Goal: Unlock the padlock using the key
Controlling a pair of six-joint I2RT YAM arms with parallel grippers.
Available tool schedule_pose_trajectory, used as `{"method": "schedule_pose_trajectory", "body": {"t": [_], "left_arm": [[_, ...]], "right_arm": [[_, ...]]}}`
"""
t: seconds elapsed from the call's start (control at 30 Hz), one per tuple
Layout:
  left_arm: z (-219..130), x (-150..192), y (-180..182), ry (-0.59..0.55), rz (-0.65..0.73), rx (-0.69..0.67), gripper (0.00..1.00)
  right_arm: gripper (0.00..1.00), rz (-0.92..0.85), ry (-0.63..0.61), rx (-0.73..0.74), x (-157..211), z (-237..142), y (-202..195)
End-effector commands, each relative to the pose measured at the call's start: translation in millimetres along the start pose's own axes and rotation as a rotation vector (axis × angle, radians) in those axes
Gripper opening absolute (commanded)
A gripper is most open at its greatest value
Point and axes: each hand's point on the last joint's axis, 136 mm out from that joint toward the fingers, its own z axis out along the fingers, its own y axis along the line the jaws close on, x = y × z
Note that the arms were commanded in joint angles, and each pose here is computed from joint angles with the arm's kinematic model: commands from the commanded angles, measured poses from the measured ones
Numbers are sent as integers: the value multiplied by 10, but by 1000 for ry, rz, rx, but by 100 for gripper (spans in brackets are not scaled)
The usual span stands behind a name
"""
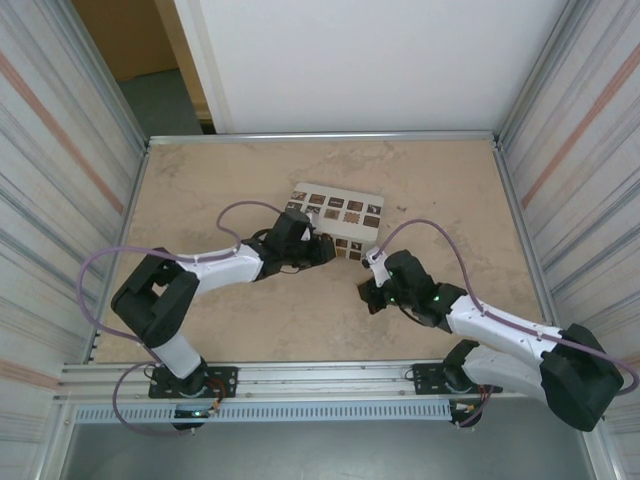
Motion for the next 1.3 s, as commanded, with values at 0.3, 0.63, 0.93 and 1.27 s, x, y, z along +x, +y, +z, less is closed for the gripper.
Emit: {"method": "schedule_pose_trajectory", "body": {"t": [0.3,0.63,0.93,1.27], "left_arm": [[-318,-101,-494,-1,-59,122,7],[-409,-67,-618,53,-85,130,6],[-462,-74,-681,59,-89,146,5],[-496,-80,-702,52,-90,153,4]], "right_arm": [[0,-109,-135,69,-337,89,-26],[0,-168,-199,53,-594,89,75],[0,-172,-246,40,-676,89,107],[0,-171,-266,45,-738,180,97]]}}
